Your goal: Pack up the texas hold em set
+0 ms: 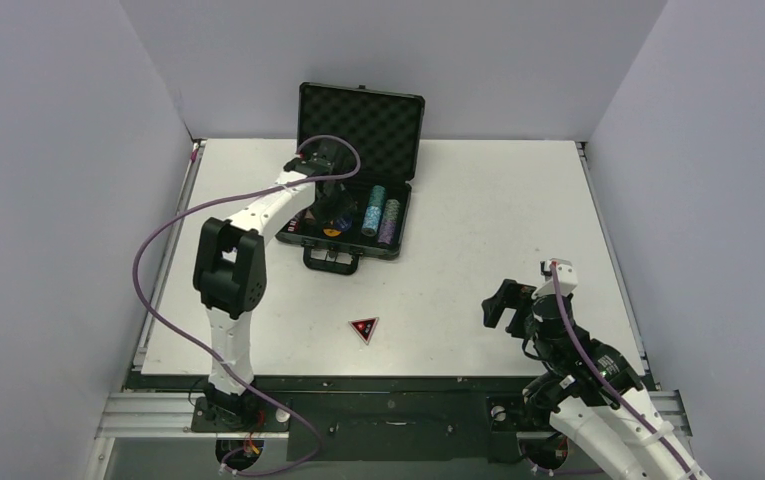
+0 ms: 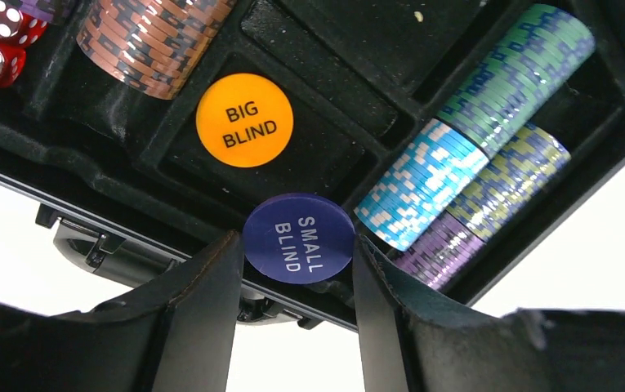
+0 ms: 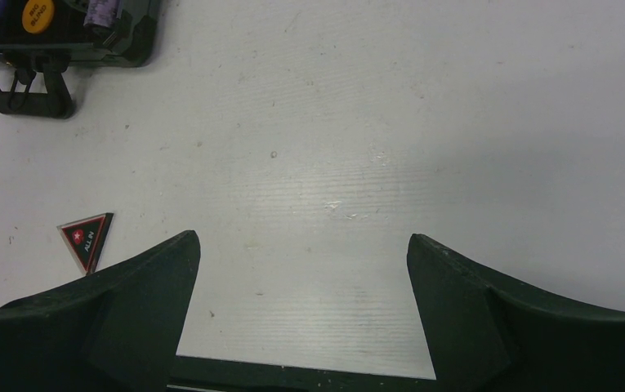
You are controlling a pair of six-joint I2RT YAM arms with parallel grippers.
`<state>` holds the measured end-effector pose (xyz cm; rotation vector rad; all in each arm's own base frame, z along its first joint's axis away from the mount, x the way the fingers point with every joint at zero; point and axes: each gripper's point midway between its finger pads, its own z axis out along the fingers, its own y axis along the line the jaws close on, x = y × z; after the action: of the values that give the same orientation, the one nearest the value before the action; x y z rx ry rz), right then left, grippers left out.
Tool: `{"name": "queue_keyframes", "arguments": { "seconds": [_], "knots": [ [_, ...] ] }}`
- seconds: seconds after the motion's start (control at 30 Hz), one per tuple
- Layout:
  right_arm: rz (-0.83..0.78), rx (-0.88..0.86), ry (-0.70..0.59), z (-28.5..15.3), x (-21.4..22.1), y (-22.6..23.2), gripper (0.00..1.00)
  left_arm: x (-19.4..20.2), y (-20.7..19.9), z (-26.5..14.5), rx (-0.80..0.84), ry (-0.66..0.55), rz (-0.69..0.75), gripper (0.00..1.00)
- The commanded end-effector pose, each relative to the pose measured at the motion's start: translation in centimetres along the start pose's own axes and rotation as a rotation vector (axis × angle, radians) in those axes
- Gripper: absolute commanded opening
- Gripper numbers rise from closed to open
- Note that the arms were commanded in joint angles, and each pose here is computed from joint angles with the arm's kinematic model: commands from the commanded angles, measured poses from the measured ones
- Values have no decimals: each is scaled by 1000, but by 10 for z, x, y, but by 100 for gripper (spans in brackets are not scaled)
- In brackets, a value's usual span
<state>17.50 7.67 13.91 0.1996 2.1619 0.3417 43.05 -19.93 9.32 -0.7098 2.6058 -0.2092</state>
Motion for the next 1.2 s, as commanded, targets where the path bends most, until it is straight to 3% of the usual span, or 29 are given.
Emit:
{"name": "queue_keyframes", "arguments": {
  "seconds": [0.0,0.57,1.17],
  "knots": [
    [2,-11,-26,-5,-14,7,93,-11,-6,2,-19,-53,-30,25],
    [1,-14,-13,-4,-12,8,93,10,0,39,-80,-15,-8,25],
    [-31,-35,-9,-6,-12,12,93,10,-14,50,-76,-33,12,28]
  ]
}}
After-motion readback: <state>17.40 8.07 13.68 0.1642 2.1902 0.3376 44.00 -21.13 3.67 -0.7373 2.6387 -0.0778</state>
